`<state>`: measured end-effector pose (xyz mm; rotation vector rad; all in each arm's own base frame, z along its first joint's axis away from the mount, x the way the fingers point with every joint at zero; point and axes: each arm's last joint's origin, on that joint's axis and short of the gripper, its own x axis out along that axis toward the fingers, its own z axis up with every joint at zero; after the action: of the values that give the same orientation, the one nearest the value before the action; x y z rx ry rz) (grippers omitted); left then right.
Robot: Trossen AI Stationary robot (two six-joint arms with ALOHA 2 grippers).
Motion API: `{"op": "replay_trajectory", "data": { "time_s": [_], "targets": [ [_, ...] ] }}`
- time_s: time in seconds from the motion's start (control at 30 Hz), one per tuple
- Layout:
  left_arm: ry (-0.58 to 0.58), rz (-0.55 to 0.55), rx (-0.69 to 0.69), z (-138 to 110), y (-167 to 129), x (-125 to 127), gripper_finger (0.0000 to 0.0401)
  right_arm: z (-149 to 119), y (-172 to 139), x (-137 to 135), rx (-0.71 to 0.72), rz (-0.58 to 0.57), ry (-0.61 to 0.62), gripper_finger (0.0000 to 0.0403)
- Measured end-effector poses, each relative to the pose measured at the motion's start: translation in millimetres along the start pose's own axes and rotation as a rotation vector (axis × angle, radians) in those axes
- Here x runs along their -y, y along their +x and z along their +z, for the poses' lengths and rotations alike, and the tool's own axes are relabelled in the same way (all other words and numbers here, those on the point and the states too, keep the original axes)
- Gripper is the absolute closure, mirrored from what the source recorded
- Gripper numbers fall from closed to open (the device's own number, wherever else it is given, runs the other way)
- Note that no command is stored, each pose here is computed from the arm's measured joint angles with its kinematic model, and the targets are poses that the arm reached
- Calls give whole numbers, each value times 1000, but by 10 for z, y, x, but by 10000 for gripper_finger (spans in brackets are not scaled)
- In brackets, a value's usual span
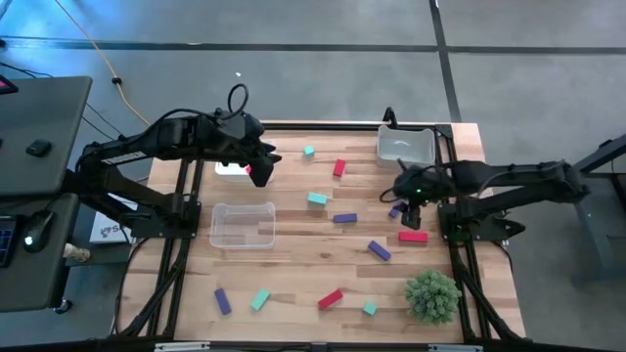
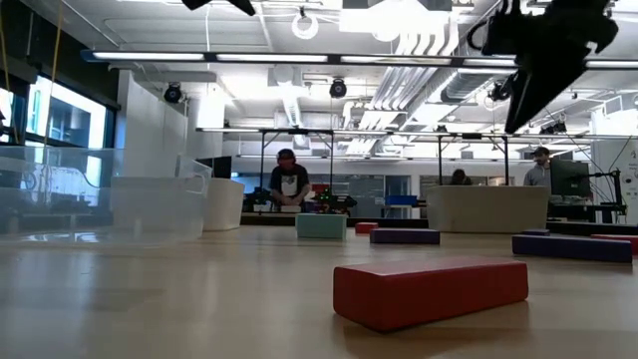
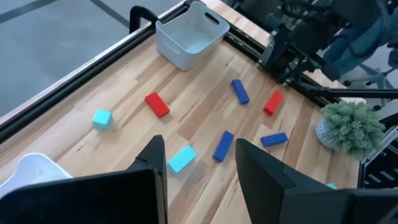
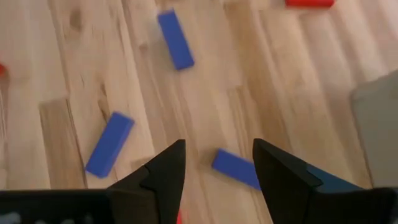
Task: Sort & place blocks by color
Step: Put the violet block into the gray bin
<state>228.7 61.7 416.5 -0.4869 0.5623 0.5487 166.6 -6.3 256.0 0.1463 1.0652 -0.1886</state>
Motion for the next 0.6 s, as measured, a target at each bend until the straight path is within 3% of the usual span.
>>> {"op": "replay_trajectory", "data": {
  "time_s": [0.37, 0.6],
  "targets": [
    [32, -2, 4, 0, -19, -4, 297, 118, 384, -97, -171, 132, -65, 208],
    [51, -3, 4, 0, -19, -3, 297, 452, 371, -155, -179, 149, -199, 208]
  ]
}}
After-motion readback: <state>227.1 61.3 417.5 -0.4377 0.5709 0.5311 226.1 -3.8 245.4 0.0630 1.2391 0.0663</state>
